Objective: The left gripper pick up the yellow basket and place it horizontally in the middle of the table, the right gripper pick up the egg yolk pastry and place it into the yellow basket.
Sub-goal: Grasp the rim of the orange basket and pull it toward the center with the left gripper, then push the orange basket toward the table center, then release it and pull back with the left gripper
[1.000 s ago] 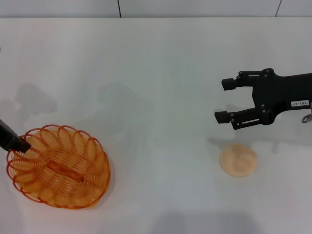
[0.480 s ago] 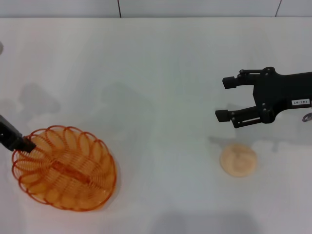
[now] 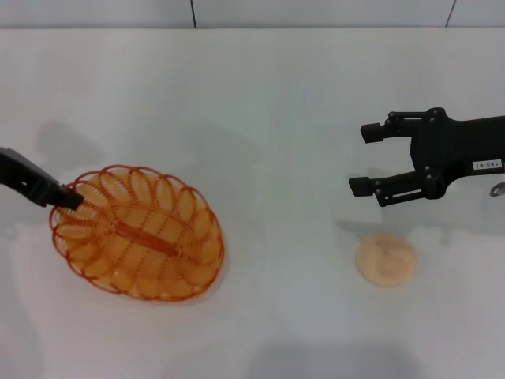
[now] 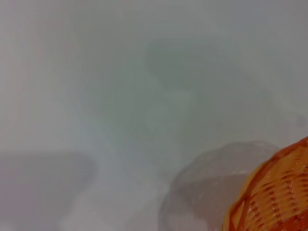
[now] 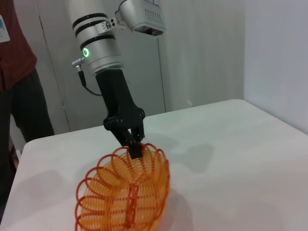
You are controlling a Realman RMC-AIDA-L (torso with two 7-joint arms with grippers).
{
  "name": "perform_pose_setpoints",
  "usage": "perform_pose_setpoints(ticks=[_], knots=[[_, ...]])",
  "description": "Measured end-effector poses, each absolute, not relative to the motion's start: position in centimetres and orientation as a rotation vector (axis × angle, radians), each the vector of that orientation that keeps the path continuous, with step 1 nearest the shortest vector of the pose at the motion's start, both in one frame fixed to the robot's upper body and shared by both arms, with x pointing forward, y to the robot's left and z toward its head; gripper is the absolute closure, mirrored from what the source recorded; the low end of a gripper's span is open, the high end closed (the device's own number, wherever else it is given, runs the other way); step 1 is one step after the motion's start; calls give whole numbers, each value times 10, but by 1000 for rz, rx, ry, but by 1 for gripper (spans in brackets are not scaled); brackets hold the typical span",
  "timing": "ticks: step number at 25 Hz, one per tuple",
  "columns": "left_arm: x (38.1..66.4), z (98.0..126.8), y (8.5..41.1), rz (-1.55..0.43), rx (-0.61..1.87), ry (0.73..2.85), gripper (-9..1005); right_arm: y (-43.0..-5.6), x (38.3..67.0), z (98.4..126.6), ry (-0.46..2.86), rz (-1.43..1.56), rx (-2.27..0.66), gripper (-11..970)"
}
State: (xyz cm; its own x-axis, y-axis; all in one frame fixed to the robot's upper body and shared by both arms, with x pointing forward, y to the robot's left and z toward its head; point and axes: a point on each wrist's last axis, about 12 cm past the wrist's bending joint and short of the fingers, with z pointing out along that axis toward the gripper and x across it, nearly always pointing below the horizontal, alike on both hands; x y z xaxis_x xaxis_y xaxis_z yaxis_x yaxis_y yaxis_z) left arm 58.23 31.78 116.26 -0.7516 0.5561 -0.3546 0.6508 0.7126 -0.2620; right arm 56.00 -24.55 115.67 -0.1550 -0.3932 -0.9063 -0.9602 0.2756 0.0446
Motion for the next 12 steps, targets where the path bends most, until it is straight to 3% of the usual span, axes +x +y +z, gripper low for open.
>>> perform_pose_setpoints(ticks=[12], knots=[[597,1166,294,-619,675,2704,920,-244,562,1160,1693,853,-1250,87]])
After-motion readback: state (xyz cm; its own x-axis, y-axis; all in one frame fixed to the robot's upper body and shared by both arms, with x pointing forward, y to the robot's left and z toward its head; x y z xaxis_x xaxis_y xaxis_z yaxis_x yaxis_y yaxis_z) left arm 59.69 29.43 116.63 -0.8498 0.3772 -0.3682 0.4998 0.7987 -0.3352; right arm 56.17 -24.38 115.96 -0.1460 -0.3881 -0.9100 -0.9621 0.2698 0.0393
